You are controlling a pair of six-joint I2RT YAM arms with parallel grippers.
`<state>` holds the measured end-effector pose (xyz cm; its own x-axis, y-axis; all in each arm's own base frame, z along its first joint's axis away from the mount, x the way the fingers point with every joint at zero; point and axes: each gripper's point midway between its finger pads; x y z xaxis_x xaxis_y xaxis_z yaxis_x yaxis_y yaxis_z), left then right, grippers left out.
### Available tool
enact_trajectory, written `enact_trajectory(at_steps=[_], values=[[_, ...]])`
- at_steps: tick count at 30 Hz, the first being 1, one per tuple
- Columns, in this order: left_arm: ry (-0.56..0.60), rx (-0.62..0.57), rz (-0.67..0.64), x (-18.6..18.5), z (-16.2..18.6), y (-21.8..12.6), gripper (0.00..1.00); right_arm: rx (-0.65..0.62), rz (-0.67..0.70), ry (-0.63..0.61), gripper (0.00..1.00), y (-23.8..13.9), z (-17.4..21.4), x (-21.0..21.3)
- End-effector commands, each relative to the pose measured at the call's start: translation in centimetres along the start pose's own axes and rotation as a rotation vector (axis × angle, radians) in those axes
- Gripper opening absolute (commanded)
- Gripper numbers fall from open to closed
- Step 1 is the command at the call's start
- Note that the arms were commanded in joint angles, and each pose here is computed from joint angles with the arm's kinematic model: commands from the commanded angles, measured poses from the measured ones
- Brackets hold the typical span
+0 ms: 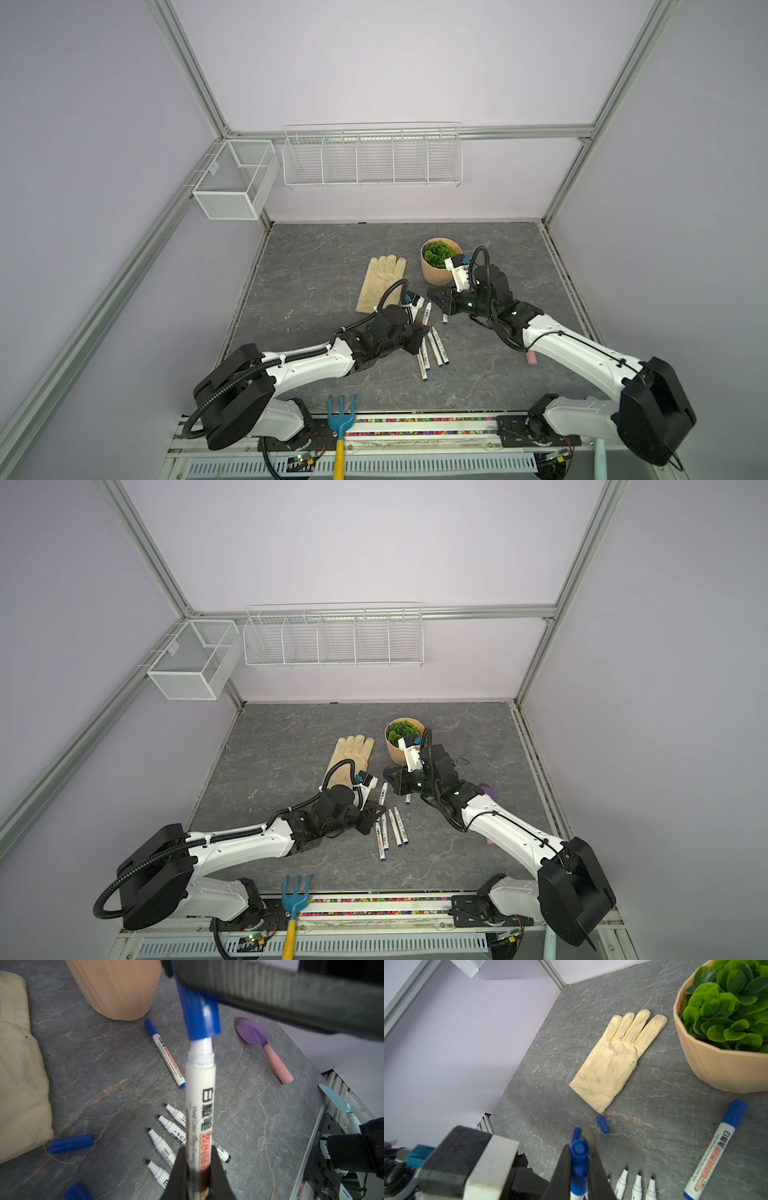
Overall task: Insert the pens into the pen caps
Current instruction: 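Lift the blue cap and bring it above the marker tip held by the left gripper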
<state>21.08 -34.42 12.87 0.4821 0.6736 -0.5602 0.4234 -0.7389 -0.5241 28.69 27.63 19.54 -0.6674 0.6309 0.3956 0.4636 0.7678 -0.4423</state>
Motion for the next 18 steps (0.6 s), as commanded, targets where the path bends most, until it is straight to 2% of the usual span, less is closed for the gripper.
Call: enact_trajectory(at_steps=[1,7,12,18], values=[[0.011,-0.060,0.030,-1.3,-1.8,-0.3,0.00,0.029,-0.057,0.023,0.07,-0.5,0.9,0.9],[0.006,-0.116,0.081,-2.4,-2.9,-0.9,0.00,0.084,-0.154,0.016,0.07,-1.2,1.8,2.3],[-0.011,-0.162,0.113,-2.9,-3.8,-1.3,0.00,0.149,-0.295,0.040,0.07,-2.2,2.6,3.7],[-0.025,-0.185,0.149,-3.4,-4.4,-1.5,0.00,0.213,-0.354,0.029,0.07,-3.5,3.9,4.8]])
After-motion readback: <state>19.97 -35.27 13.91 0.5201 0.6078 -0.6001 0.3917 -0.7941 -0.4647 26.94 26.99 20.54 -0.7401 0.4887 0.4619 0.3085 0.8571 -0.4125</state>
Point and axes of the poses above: each gripper's point midway between its finger pads, its own y axis out along the fingers, its own x axis along the line the jaws close on, z = x × y, and after that the axes turned 15 degrees about -y, right-handed
